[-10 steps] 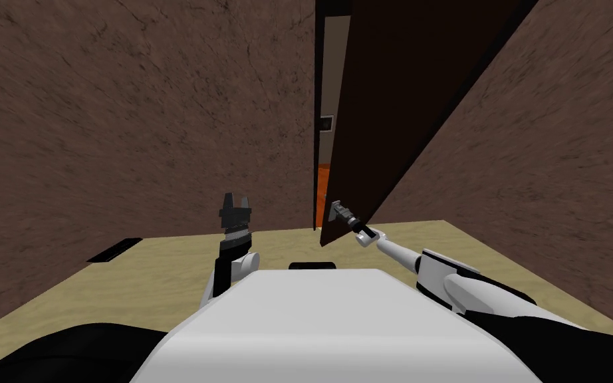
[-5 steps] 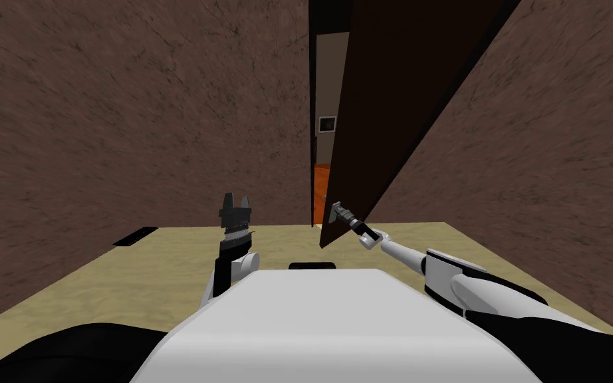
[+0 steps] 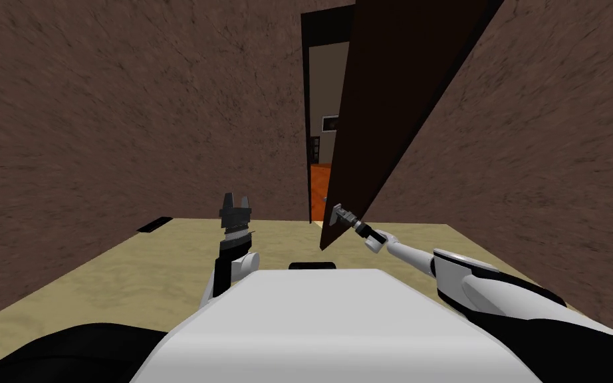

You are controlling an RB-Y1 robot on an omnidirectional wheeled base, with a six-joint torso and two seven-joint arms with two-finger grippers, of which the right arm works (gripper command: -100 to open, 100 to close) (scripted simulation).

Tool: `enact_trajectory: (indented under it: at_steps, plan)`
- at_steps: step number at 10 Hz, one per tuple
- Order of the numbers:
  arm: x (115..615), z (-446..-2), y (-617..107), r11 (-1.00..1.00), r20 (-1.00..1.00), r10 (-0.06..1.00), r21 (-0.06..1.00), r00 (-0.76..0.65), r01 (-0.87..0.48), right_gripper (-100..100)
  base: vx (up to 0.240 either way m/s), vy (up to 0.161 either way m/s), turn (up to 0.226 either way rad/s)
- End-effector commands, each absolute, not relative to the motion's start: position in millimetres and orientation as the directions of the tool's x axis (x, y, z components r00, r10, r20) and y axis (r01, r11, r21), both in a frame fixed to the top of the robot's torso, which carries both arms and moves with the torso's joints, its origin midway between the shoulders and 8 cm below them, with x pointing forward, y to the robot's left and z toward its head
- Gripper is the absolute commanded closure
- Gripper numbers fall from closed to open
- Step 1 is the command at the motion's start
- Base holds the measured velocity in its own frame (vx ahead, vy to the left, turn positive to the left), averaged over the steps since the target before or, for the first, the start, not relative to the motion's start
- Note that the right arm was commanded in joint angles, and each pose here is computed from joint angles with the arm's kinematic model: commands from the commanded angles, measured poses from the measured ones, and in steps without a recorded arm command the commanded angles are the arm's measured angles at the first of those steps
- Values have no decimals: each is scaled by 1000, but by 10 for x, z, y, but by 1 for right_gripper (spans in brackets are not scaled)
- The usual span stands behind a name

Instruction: Pull the door open

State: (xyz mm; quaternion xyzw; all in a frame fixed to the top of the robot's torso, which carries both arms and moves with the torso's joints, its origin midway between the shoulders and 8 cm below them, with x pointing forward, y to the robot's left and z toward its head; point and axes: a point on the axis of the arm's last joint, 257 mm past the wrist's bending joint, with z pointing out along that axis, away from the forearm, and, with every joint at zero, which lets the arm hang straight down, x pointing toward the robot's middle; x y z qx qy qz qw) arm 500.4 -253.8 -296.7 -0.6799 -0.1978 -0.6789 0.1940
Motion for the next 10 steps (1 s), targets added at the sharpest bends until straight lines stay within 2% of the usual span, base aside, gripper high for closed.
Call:
enact_trajectory:
  at_steps: [1,3,10]
  plan:
    - [4961,-2962,-2545,-836,1000,1,1,-1,548,100,-129,-144,52]
    - [4909,-2991,-2558,-830,1000,4,1,3,558,100,-85,-86,81]
    - [4718,-2967,-2675,-792,1000,1,1,0,610,100,-158,-180,140]
